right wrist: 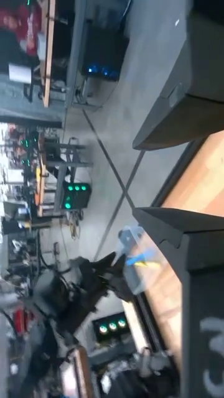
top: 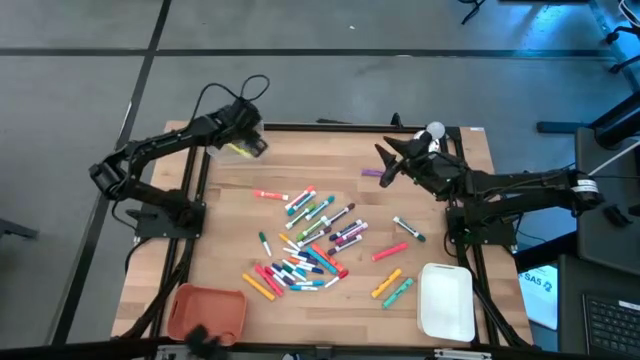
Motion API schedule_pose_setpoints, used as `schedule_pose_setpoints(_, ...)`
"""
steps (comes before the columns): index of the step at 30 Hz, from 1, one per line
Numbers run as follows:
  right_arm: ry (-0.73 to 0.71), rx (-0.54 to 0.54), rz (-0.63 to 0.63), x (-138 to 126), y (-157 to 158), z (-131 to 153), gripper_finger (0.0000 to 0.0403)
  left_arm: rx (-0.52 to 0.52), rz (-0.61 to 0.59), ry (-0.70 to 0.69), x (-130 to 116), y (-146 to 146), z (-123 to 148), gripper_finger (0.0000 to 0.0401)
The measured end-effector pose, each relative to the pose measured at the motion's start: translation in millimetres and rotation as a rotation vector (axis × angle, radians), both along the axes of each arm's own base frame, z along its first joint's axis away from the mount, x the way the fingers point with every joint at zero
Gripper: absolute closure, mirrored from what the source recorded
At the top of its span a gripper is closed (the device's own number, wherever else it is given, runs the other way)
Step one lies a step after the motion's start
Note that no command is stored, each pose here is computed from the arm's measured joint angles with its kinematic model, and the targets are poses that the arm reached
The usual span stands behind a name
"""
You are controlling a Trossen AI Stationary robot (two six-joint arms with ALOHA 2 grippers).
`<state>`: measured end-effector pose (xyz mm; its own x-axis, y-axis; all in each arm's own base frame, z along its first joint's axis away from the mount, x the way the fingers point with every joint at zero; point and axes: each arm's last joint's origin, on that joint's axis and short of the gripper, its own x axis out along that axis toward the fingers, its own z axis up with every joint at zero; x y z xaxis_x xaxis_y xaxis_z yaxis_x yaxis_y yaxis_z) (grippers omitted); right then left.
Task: Pick & Place Markers
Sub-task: Put the violet pen into the transparent bin
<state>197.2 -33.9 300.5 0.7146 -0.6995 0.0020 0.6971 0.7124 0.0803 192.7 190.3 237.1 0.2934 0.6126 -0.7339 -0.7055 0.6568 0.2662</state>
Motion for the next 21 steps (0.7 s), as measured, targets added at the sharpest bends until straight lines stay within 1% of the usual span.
schedule_pose_setpoints(2,-0.020,0.016,0.019,-5.6,4.1,3.1,0.0244,0.041,-0.154,-0.099,25.2,-8.6,2.2,0.0242)
schedule_pose_setpoints(6,-0.069,0.069,0.081,-15.8,14.3,7.7,0.0244,0.122,-0.391,-0.281,78.6,-26.0,-2.6,0.0246)
schedule_pose_setpoints(9,-0.120,0.105,0.137,-22.0,21.1,12.2,0.0244,0.102,-0.584,-0.346,119.4,-30.6,-15.5,0.0253)
schedule_pose_setpoints(10,-0.135,0.110,0.147,-24.2,22.7,14.0,0.0244,0.090,-0.630,-0.373,134.2,-29.7,-18.8,0.0257)
schedule_pose_setpoints(13,-0.157,0.104,0.165,-29.5,25.5,18.0,0.0244,0.039,-0.709,-0.405,175.9,-24.0,-28.7,0.0269)
schedule_pose_setpoints(15,-0.154,0.093,0.167,-30.7,25.8,18.9,0.0244,0.027,-0.728,-0.399,202.0,-19.7,-38.3,0.0274)
schedule_pose_setpoints(16,-0.152,0.090,0.166,-30.7,25.8,18.9,0.0244,0.037,-0.730,-0.389,213.2,-17.2,-42.1,0.0275)
schedule_pose_setpoints(19,-0.134,0.084,0.165,-29.6,25.9,17.5,0.0244,0.067,-0.754,-0.367,242.0,-13.3,-52.4,0.0271)
schedule_pose_setpoints(21,-0.122,0.072,0.164,-29.5,25.9,17.3,0.0244,0.062,-0.768,-0.362,256.5,-12.8,-60.1,0.0263)
